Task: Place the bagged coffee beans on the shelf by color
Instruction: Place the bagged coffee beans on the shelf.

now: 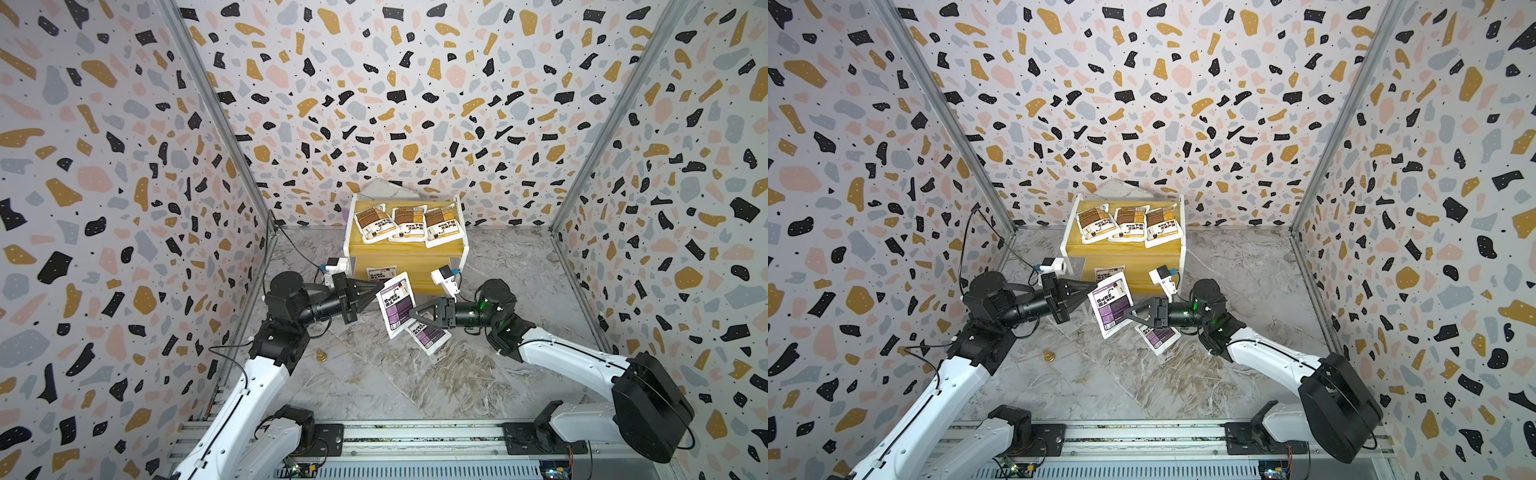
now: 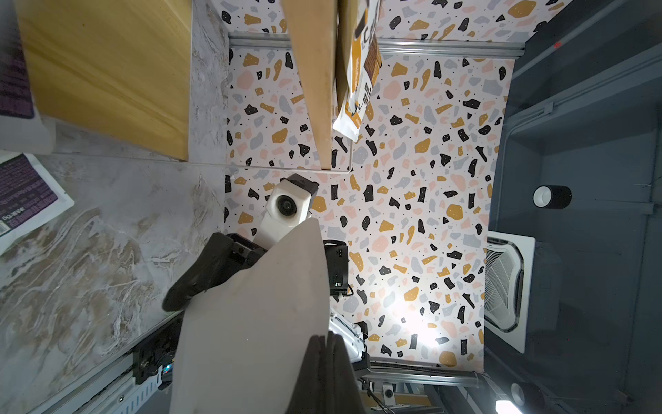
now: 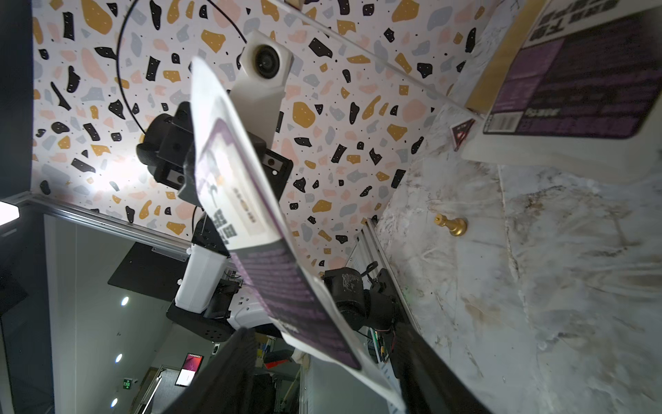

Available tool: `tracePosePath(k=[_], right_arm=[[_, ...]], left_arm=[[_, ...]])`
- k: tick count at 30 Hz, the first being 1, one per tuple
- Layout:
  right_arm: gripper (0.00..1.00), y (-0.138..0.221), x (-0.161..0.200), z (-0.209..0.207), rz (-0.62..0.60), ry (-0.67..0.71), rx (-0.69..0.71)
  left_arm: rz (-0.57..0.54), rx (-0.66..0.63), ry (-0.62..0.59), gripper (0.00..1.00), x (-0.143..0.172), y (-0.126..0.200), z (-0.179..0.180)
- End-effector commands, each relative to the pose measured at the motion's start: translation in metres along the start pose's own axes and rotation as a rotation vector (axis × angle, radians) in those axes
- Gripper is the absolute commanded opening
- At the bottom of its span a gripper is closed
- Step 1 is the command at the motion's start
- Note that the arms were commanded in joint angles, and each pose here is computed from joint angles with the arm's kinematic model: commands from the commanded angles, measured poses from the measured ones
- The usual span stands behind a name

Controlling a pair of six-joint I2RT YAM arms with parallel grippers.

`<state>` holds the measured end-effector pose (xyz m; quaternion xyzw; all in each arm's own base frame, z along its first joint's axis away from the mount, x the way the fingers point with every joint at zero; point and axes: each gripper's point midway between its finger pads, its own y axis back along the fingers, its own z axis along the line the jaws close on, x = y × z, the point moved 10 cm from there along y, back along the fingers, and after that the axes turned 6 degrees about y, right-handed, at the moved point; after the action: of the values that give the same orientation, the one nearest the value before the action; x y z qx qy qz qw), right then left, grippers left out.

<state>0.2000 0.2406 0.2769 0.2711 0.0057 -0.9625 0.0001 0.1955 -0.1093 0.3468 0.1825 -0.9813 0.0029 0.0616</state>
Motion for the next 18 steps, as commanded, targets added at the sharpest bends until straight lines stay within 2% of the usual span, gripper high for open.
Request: tracePosePath(k=[1,11,18], right_arm=[[0.65,0.002,-0.006,0.010,-0.056,0.013,-0.075],[0.47,0.010,0.005,0.010,-0.053,-0.029,-0.030],[0.22,0.023,0.016,0.011,-0.068,-0.032,0.088]], left_arm=[[0.024,0.038,-0.054,0.00,0.001,-0.001,-0.006],[0.013,-0.051,-0.080,0.00,-0.002,-0.003,-0.003],[-0.004,-0.114,-0.093,0.00,-0.004,-0.003,0.003]])
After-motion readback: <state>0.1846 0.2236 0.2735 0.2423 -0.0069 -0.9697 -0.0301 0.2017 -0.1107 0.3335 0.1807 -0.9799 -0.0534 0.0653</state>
